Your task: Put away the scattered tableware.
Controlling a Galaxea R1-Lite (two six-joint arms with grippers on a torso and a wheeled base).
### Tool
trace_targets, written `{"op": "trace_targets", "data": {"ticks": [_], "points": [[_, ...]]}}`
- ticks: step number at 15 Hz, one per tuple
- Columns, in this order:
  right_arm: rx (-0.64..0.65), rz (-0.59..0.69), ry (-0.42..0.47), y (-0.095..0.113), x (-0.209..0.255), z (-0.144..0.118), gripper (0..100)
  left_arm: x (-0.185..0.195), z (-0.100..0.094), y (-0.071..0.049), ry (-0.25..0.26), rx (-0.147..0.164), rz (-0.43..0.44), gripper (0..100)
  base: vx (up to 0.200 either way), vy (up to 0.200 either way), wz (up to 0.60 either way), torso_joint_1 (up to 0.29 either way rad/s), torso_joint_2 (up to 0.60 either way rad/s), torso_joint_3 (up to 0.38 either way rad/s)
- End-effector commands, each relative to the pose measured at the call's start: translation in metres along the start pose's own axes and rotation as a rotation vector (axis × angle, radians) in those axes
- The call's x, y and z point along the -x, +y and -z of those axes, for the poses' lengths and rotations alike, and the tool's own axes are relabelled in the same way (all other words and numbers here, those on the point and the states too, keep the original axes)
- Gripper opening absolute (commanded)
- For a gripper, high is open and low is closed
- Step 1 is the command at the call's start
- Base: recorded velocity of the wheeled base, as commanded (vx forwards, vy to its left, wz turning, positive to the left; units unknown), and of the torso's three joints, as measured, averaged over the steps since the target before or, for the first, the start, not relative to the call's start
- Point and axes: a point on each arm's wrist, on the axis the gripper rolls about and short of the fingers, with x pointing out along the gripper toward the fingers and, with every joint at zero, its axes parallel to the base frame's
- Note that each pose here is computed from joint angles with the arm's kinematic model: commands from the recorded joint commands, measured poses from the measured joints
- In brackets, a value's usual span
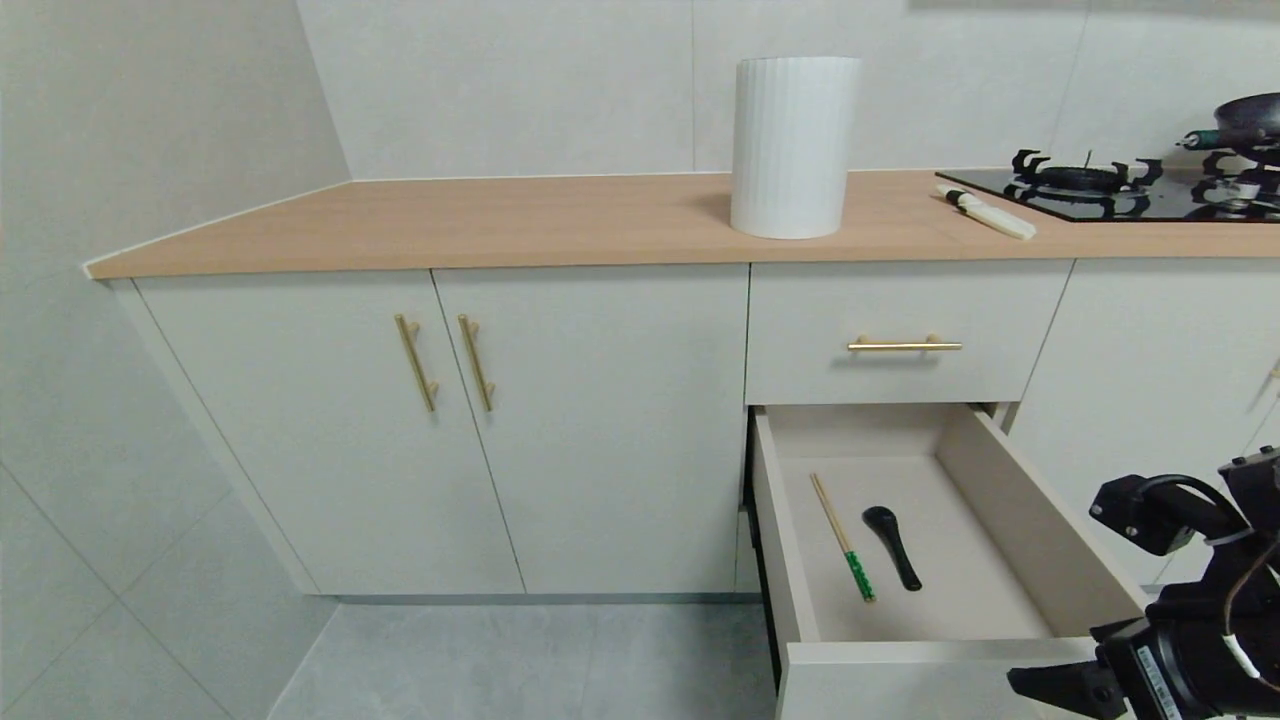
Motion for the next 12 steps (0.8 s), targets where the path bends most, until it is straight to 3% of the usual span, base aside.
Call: {"op": "trace_targets", "data": {"ticks": [1,6,10,12], "points": [[0.031,-0.016,0.032,0.004,-0.002,0.002,100,0.0,0.0,0.0,0.002,0.0,0.0,100,0.0,0.0,0.0,0.0,0.0,0.0],[0.13,-0.072,0.213,0.016,-0.014,0.016,100,0.0,0.0,0.0,0.002,0.0,0.0,100,0.0,0.0,0.0,0.0,0.0,0.0],[0.097,-0.052,0.32,0.013,-0.042,0.013,100,0.0,0.0,0.0,0.002,0.0,0.0,100,0.0,0.0,0.0,0.0,0.0,0.0],[0.012,-0.018,0.31,0.013,-0.054,0.005,100,0.0,0.0,0.0,0.002,0.0,0.0,100,0.0,0.0,0.0,0.0,0.0,0.0]]}}
